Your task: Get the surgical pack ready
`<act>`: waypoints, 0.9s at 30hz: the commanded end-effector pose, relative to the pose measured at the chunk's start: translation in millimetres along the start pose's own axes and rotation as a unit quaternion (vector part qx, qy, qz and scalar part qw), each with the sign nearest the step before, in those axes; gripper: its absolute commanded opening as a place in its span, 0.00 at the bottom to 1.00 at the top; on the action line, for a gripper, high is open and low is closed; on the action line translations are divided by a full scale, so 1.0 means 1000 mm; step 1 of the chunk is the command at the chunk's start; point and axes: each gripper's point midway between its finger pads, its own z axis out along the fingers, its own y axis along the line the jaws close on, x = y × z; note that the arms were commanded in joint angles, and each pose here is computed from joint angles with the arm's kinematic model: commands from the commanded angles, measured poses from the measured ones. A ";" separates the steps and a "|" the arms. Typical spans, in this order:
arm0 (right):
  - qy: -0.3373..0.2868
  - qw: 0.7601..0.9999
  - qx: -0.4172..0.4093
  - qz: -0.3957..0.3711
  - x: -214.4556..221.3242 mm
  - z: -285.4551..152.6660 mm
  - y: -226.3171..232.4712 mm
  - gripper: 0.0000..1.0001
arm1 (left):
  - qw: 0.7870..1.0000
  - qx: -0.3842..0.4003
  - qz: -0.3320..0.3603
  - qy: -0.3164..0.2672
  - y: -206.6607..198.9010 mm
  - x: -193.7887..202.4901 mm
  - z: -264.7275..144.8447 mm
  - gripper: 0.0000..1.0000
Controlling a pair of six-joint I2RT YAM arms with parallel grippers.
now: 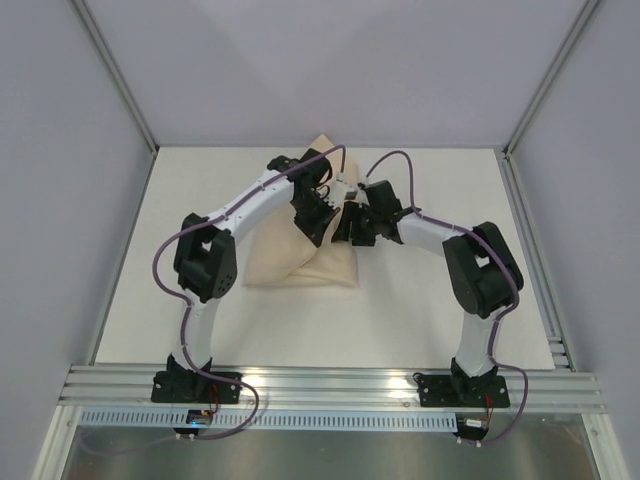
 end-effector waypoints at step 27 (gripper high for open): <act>-0.096 0.995 0.019 0.031 -0.069 -0.091 0.010 0.61 | 0.986 0.033 0.101 -0.131 -0.048 -0.050 -0.087 0.61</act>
